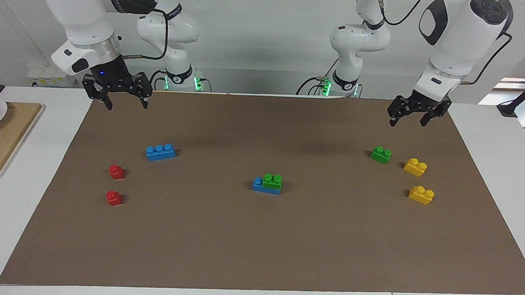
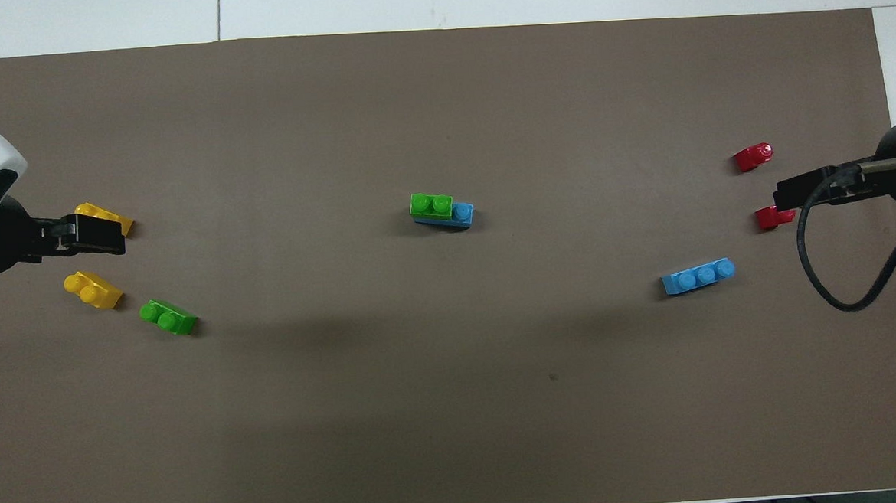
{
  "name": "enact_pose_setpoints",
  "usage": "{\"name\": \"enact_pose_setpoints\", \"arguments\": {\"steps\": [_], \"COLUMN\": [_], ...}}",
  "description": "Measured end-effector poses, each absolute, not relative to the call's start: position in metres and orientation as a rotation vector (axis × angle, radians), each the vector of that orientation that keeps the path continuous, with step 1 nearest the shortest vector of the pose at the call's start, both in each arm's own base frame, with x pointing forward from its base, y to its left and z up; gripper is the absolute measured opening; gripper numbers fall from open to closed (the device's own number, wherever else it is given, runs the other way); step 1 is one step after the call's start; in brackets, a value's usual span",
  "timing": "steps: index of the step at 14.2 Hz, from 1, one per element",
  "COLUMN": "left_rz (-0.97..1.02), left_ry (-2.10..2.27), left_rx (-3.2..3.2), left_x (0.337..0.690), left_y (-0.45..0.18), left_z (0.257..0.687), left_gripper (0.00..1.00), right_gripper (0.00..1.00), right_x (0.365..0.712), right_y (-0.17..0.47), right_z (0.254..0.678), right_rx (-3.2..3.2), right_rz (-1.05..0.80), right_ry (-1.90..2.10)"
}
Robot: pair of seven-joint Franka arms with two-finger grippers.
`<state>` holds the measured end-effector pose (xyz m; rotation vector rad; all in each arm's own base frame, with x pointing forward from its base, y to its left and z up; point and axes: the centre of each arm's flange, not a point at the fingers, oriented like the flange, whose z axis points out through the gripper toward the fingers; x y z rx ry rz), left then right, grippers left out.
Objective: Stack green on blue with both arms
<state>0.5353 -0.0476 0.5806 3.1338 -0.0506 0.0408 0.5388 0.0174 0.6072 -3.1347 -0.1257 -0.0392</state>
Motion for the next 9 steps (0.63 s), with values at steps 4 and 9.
{"name": "enact_pose_setpoints", "arguments": {"steps": [4, 9], "left_rz": [0.048, 0.048], "left_ry": [-0.046, -0.045], "left_rx": [3.122, 3.122], "left_x": [0.534, 0.534], "left_y": [-0.0478, -0.0478], "left_z": [0.5835, 0.5835], "left_gripper": [1.0, 1.0], "right_gripper": [1.0, 1.0], "right_x": [0.5387, 0.5384], "right_y": [0.0134, 0.0111], "right_z": [0.6068, 0.6064], "right_rx": [-3.135, -3.136], "right_rz": [-0.034, -0.028], "right_ry": [-0.114, -0.098]}}
